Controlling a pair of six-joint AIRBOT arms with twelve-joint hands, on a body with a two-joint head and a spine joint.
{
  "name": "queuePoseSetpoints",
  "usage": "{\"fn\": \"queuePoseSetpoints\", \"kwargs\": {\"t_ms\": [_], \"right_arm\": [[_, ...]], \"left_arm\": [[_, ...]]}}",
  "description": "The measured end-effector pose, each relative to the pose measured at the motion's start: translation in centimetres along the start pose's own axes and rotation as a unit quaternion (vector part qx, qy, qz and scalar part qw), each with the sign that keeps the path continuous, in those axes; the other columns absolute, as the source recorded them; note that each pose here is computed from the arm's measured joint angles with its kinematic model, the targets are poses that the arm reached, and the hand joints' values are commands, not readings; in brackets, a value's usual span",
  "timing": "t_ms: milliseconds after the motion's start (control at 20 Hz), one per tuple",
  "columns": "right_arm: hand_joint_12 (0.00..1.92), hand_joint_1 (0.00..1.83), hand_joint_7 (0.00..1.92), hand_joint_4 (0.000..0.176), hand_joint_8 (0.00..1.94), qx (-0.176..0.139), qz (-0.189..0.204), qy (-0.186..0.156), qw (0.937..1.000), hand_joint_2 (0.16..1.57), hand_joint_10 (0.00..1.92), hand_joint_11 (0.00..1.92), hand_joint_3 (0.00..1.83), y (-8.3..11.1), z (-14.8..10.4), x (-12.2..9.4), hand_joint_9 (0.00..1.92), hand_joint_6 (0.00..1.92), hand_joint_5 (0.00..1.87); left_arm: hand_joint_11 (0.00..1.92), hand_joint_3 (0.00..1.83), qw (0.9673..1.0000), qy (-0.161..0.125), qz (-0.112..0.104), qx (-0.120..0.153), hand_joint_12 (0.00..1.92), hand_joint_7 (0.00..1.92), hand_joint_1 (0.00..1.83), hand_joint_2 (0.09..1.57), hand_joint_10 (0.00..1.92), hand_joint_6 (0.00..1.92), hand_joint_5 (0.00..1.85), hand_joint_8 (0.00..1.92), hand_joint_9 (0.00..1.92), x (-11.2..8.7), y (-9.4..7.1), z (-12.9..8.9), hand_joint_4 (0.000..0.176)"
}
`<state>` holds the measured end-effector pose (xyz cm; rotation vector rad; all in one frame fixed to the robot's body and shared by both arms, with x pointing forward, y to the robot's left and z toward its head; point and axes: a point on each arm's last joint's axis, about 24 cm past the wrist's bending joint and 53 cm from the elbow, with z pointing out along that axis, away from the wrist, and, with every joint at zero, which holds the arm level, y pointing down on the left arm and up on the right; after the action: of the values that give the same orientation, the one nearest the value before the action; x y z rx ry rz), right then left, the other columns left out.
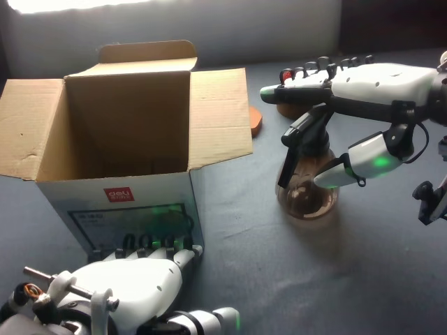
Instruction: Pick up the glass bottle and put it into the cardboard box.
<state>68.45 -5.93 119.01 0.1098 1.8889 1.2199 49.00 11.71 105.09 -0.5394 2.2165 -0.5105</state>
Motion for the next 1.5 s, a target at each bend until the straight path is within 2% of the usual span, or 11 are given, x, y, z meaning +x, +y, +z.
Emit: {"fn": "queuePoseSetpoints", "kwargs": {"t_ms": [200, 250, 350, 400, 500, 550, 600, 700, 950, 1250, 1500], "right_arm": [[0.0, 1.07, 0.18, 0.0, 0.02, -0.002, -0.004, -0.001, 1.0, 0.98, 0.05, 0.0, 0.0, 0.1, -0.1, -0.1, 0.06, 0.01, 0.12], [0.17, 1.08, 0.29, 0.0, 0.0, -0.002, -0.004, -0.001, 1.0, 0.98, 0.09, 0.0, 0.0, 0.1, -0.1, -0.1, 0.15, 0.02, 0.2], [1.12, 1.07, 0.58, 0.0, 0.08, -0.003, -0.004, -0.001, 1.0, 0.99, 0.29, 0.0, 0.0, 0.1, -0.1, -0.1, 0.39, 0.12, 0.46], [1.34, 1.05, 0.64, 0.0, 0.12, -0.003, -0.005, -0.002, 1.0, 1.02, 0.57, 0.0, 0.0, 0.1, -0.2, -0.2, 0.35, 0.22, 0.51], [1.78, 1.11, 0.84, 0.0, 0.43, -0.001, -0.007, -0.002, 1.0, 1.12, 1.09, 0.04, 0.03, 0.0, -0.2, -0.2, 0.46, 0.68, 0.6], [1.89, 1.17, 0.91, 0.0, 1.01, -0.001, -0.009, -0.002, 1.0, 1.19, 1.24, 0.16, 0.01, 0.0, -0.3, -0.2, 0.58, 1.27, 0.65], [1.91, 1.21, 0.98, 0.0, 1.09, -0.003, -0.012, -0.002, 0.9999, 1.19, 1.35, 0.36, 0.0, 0.1, -0.3, -0.2, 0.74, 1.31, 0.71], [1.83, 1.33, 0.99, 0.0, 1.07, -0.005, -0.013, -0.002, 0.9999, 1.17, 1.43, 0.54, 0.0, 0.2, -0.3, -0.2, 0.77, 1.28, 0.75], [1.83, 1.36, 0.99, 0.0, 1.07, -0.021, -0.027, -0.012, 0.9993, 1.17, 1.44, 0.52, 0.0, 1.7, -1.6, -1.1, 0.74, 1.28, 0.76], [1.82, 1.36, 0.96, 0.0, 1.13, -0.122, -0.051, -0.063, 0.9892, 1.18, 1.47, 0.53, 0.0, 7.5, -4.9, -4.7, 0.73, 1.25, 0.75], [1.83, 1.36, 0.97, 0.0, 1.11, -0.177, -0.029, -0.096, 0.9791, 1.18, 1.46, 0.55, 0.0, 10.2, -7.3, -7.6, 0.74, 1.27, 0.75]], "left_arm": [[0.0, 0.0, 1.0, -0.003, 0.004, 0.007, 0.05, 0.01, 0.03, 1.29, 0.0, 0.0, 0.02, 0.0, 0.0, -0.3, -0.2, 0.3, 0.0], [0.0, 0.0, 0.9999, -0.004, 0.005, 0.008, 0.05, 0.02, 0.03, 1.29, 0.0, 0.0, 0.02, 0.0, 0.0, -0.4, -0.3, 0.4, 0.0], [0.0, 0.0, 0.9999, -0.001, 0.007, 0.008, 0.07, 0.02, 0.05, 1.29, 0.0, 0.0, 0.03, 0.0, 0.0, -0.2, -0.2, 0.4, 0.0], [0.0, 0.0, 0.9999, 0.001, 0.009, 0.007, 0.07, 0.02, 0.05, 1.29, 0.0, 0.0, 0.03, 0.0, 0.0, -0.1, 0.0, 0.4, 0.0], [0.0, 0.0, 0.9999, 0.003, 0.007, 0.006, 0.07, 0.03, 0.07, 1.28, 0.0, 0.0, 0.03, 0.0, 0.01, 0.1, 0.1, 0.4, 0.0], [0.0, 0.0, 0.9999, 0.002, 0.007, 0.008, 0.08, 0.03, 0.07, 1.28, 0.0, 0.0, 0.03, 0.0, 0.01, 0.0, 0.0, 0.4, 0.0], [0.0, 0.0, 0.9999, 0.0, 0.01, 0.013, 0.1, 0.04, 0.06, 1.28, 0.0, 0.0, 0.04, 0.0, 0.01, -0.1, -0.2, 0.4, 0.0], [0.0, 0.0, 0.9999, 0.0, 0.01, 0.012, 0.16, 0.06, 0.06, 1.28, 0.01, 0.0, 0.06, 0.0, 0.04, 0.0, -0.2, 0.4, 0.0], [0.0, 0.0, 0.9998, 0.007, 0.011, 0.013, 0.2, 0.08, 0.06, 1.28, 0.0, 0.0, 0.05, 0.0, 0.05, 0.2, 0.0, 0.7, 0.0], [0.0, 0.0, 0.9998, 0.007, 0.01, 0.013, 0.27, 0.07, 0.08, 1.28, 0.0, 0.01, 0.06, 0.0, 0.06, 0.2, 0.0, 0.7, 0.0], [0.0, 0.0, 0.9997, 0.022, 0.008, 0.01, 0.18, 0.08, 0.06, 1.28, 0.0, 0.01, 0.03, 0.0, 0.06, 1.0, 0.3, 0.5, 0.0]]}}
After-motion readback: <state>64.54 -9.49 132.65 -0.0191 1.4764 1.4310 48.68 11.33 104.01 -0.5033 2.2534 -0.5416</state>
